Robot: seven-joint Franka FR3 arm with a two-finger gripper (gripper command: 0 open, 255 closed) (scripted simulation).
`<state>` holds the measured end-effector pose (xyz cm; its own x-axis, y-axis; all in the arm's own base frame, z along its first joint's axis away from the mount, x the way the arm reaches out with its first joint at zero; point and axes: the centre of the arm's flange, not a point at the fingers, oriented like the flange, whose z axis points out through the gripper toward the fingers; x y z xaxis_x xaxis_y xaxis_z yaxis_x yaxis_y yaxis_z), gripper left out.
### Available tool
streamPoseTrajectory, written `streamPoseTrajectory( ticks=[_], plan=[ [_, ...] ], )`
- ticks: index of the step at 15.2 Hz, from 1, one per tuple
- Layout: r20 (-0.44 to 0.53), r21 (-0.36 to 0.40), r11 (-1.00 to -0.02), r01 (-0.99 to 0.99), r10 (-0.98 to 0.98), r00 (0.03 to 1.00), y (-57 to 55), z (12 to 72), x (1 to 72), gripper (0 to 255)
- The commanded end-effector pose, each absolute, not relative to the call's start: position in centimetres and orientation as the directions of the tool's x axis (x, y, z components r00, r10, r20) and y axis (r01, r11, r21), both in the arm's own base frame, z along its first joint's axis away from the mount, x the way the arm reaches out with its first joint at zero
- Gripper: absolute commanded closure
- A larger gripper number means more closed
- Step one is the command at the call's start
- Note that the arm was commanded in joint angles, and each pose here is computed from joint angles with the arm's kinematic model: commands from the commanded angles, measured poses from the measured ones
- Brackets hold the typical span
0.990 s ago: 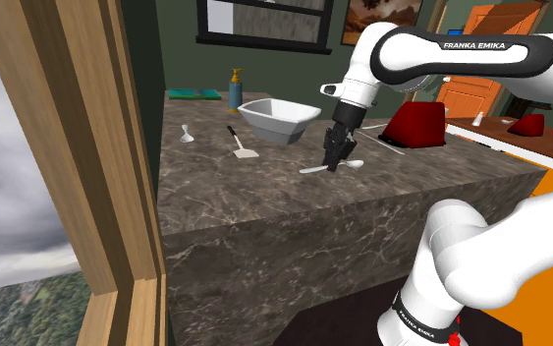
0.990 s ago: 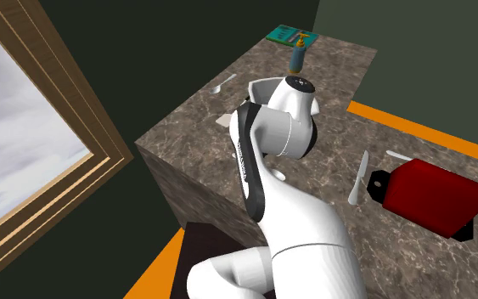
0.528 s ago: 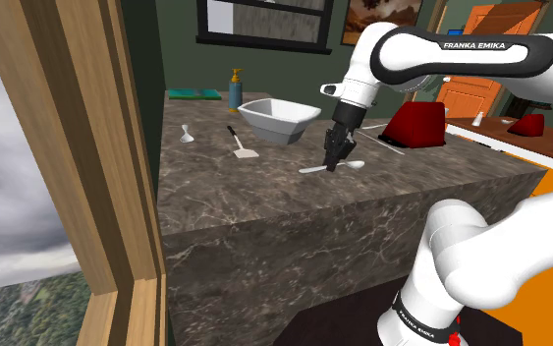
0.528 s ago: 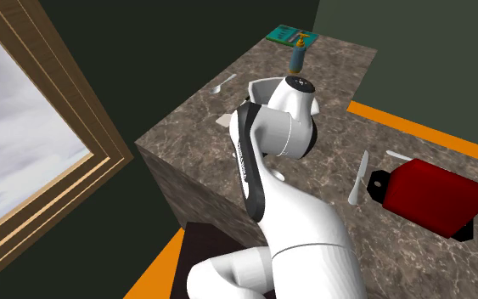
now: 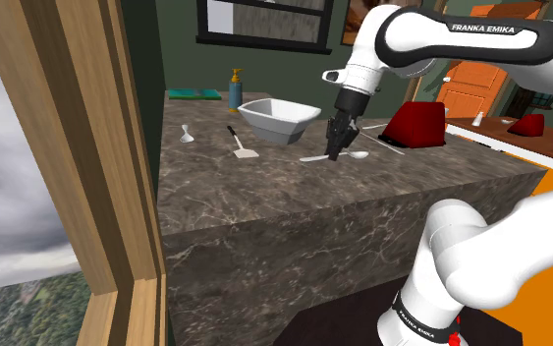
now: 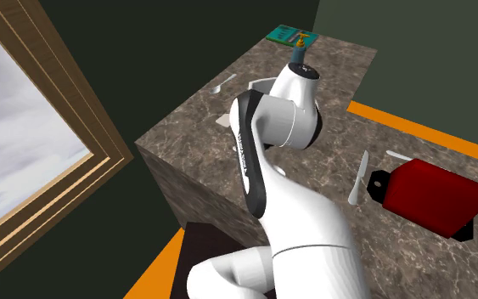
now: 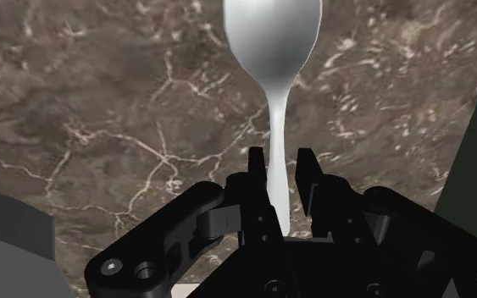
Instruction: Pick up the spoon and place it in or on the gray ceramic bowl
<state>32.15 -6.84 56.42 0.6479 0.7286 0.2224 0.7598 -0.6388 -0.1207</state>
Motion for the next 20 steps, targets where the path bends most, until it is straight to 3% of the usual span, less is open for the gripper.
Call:
streamPoseTrajectory(
  ticks=[1, 20],
  plan=[
    [0.222, -0.121, -0.639, 0.76, 0.729, 0.648, -6.8, 57.5, 32.1, 255],
    [0.222, -0.121, -0.639, 0.76, 0.729, 0.648, -6.8, 67.5, 32.1, 255]
  ],
)
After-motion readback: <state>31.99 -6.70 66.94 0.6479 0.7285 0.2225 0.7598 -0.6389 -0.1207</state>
